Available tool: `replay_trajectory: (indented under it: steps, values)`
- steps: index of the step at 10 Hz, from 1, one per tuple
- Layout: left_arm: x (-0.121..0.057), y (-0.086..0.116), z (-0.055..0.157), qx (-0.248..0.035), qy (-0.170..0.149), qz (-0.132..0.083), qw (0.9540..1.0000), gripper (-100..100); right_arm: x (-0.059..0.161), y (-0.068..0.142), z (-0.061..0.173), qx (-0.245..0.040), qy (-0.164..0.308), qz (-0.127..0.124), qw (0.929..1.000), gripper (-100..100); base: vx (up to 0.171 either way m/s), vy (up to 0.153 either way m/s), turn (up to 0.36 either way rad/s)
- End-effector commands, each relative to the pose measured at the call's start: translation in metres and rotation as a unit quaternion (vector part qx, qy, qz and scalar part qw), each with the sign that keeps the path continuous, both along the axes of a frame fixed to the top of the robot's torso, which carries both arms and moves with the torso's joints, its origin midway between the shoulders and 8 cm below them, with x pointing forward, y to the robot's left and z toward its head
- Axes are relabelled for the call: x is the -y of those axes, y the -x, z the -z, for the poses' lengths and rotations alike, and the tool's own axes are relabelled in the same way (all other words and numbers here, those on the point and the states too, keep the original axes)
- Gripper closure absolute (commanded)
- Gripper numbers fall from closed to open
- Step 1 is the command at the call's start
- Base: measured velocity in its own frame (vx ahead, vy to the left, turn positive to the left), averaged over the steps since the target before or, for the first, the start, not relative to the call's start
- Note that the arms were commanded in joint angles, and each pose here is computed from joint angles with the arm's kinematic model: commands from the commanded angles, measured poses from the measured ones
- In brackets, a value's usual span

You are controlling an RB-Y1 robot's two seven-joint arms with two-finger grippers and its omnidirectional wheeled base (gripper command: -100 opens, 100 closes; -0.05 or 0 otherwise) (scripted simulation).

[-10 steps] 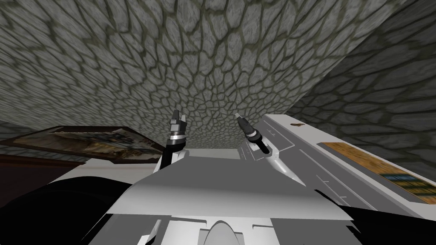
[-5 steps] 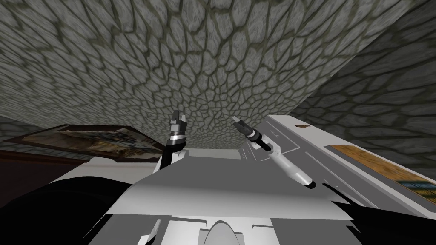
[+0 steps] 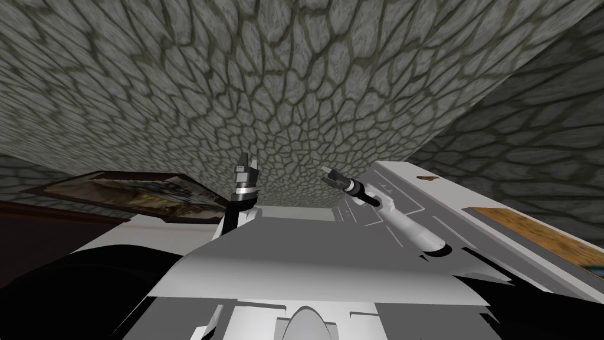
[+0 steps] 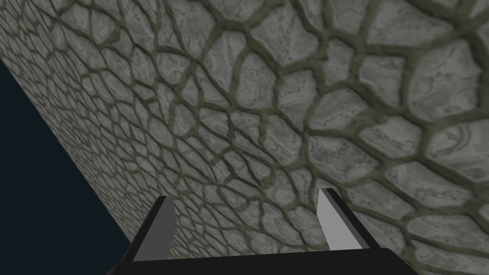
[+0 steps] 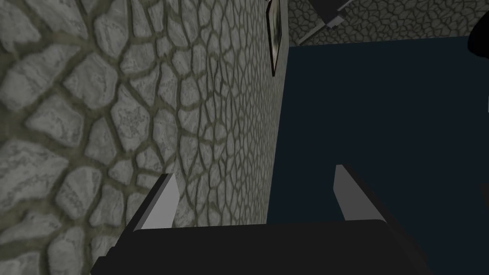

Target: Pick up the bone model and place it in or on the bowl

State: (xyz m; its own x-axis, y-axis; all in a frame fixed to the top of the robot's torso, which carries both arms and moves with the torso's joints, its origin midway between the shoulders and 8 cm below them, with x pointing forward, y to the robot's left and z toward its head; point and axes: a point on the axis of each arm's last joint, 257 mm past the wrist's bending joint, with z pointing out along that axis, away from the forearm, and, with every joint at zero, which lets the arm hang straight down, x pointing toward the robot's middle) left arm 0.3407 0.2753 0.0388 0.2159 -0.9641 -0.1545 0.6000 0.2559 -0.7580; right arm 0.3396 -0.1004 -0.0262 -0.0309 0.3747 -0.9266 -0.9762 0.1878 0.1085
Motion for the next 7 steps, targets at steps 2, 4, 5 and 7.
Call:
replay_trajectory:
  steps: [2, 4, 5, 7]
  values:
    - [0.0, 0.0, 0.0, 0.0, 0.0, 0.0, 1.0, 0, 0.008, 0.0, 0.013, 0.006, 0.04, -0.004, 0.9992, -100, 0.011, 0.021, 0.015]
    - [0.0, 0.0, 0.0, 0.0, 0.0, 0.0, 1.0, 0, 0.019, -0.001, 0.032, 0.017, 0.091, -0.011, 0.9957, -100, 0.015, 0.021, 0.054]
    - [0.0, 0.0, 0.0, 0.0, 0.0, 0.0, 1.0, 0, 0.027, -0.002, 0.047, 0.027, 0.122, -0.019, 0.9919, -100, 0.017, 0.028, 0.071]
    - [0.0, 0.0, 0.0, 0.0, 0.0, 0.0, 1.0, 0, 0.036, -0.003, 0.051, 0.027, 0.145, -0.016, 0.9889, -100, 0.01, 0.011, 0.018]
